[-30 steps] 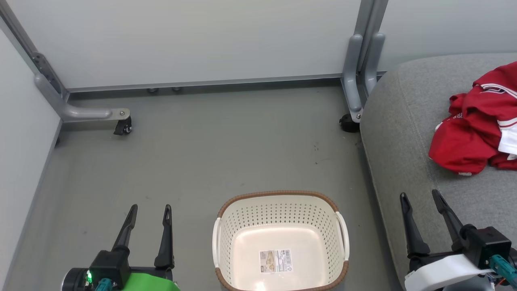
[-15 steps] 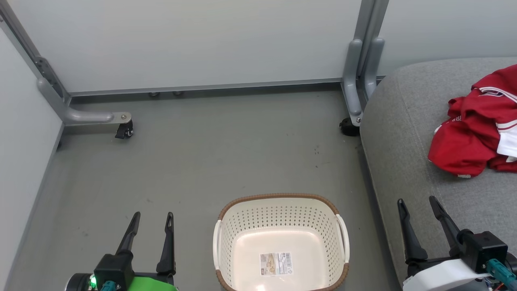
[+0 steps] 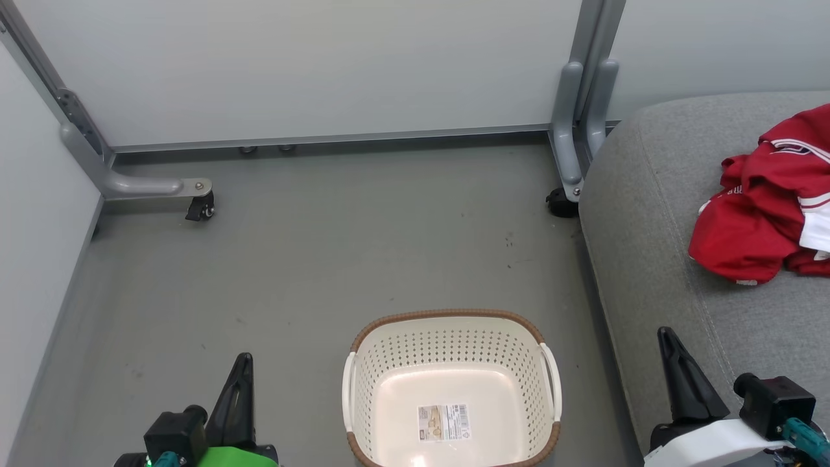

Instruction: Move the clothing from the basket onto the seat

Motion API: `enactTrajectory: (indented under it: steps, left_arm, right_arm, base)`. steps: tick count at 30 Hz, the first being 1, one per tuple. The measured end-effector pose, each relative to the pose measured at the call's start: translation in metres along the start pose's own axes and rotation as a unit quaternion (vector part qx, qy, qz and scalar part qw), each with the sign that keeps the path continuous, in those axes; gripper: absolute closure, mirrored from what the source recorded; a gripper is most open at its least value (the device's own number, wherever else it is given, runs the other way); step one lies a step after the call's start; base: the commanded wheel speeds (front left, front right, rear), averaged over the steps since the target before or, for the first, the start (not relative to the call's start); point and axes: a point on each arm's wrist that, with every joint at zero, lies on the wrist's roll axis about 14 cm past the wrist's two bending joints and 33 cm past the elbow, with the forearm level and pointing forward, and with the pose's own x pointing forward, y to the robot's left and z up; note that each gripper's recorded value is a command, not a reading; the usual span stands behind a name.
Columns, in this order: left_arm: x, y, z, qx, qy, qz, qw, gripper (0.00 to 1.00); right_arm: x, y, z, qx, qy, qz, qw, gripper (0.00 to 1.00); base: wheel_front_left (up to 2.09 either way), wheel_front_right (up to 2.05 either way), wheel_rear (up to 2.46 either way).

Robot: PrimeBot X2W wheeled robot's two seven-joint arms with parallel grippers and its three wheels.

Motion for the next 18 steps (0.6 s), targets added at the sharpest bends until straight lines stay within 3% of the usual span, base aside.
enactTrajectory:
  steps: [18]
  left_arm:
    - [0.004,0.021,-0.003,-0.162,0.018,0.045,0.986,1.00]
  right_arm:
    - [0.008,-0.011,-0.005,0.167,0.002,-0.018,0.986,1.00]
  base:
    - [0.00,0.00,0.00]
